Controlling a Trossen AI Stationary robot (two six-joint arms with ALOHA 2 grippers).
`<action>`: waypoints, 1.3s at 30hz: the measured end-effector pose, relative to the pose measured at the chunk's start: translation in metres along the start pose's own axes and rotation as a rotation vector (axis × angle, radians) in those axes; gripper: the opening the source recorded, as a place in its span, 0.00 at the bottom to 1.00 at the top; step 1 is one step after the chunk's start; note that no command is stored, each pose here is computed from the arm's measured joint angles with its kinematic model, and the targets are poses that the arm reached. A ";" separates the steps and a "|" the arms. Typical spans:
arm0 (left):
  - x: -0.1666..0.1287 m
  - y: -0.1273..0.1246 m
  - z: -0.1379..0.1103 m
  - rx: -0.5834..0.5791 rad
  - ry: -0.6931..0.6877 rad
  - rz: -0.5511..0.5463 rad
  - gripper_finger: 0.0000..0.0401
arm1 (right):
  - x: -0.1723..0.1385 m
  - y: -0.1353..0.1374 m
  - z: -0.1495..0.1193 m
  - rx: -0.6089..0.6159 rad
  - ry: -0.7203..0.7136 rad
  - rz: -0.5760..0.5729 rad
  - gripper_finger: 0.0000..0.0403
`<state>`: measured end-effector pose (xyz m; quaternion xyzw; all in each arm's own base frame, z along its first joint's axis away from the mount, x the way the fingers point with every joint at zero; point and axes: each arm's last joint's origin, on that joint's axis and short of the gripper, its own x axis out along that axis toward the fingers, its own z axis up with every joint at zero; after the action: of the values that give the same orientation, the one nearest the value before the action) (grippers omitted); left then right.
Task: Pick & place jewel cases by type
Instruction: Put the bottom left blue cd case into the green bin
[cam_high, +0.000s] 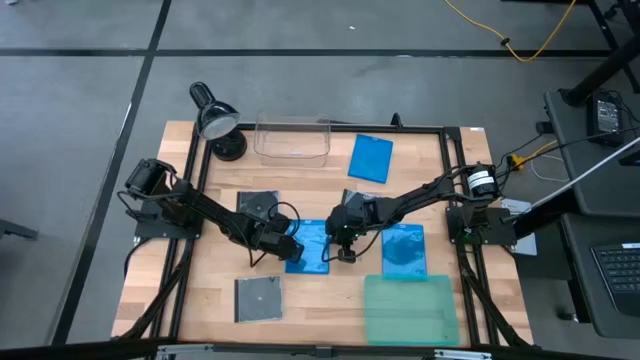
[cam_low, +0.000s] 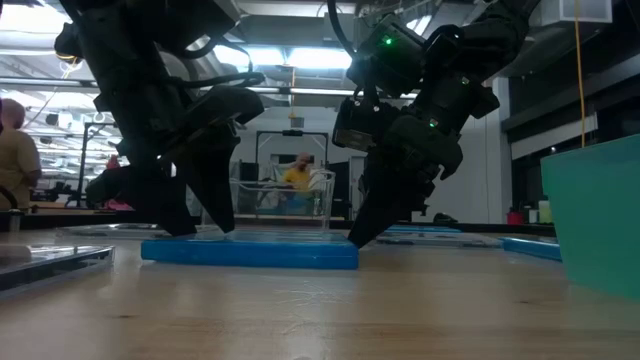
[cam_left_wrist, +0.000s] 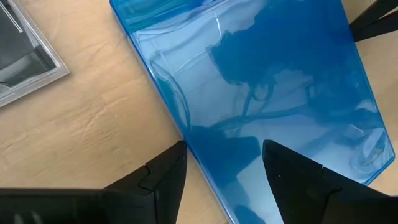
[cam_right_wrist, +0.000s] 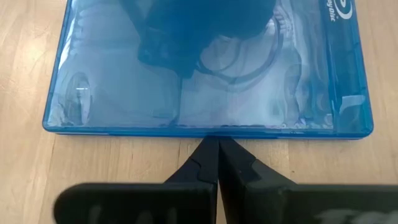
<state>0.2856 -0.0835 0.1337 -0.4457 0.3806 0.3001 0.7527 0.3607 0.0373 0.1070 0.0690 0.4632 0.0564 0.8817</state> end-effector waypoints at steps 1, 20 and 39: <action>0.000 0.000 0.000 -0.001 -0.003 -0.003 0.50 | 0.000 0.000 0.000 0.000 0.000 0.000 0.01; -0.017 -0.006 0.007 0.031 -0.057 -0.043 0.50 | 0.000 -0.001 0.000 -0.025 0.001 -0.004 0.01; -0.033 -0.022 0.029 0.063 -0.099 -0.209 0.47 | -0.001 -0.005 0.003 -0.025 -0.016 0.002 0.01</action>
<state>0.2946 -0.0701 0.1802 -0.4438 0.3035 0.2296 0.8113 0.3626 0.0321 0.1082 0.0590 0.4556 0.0627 0.8860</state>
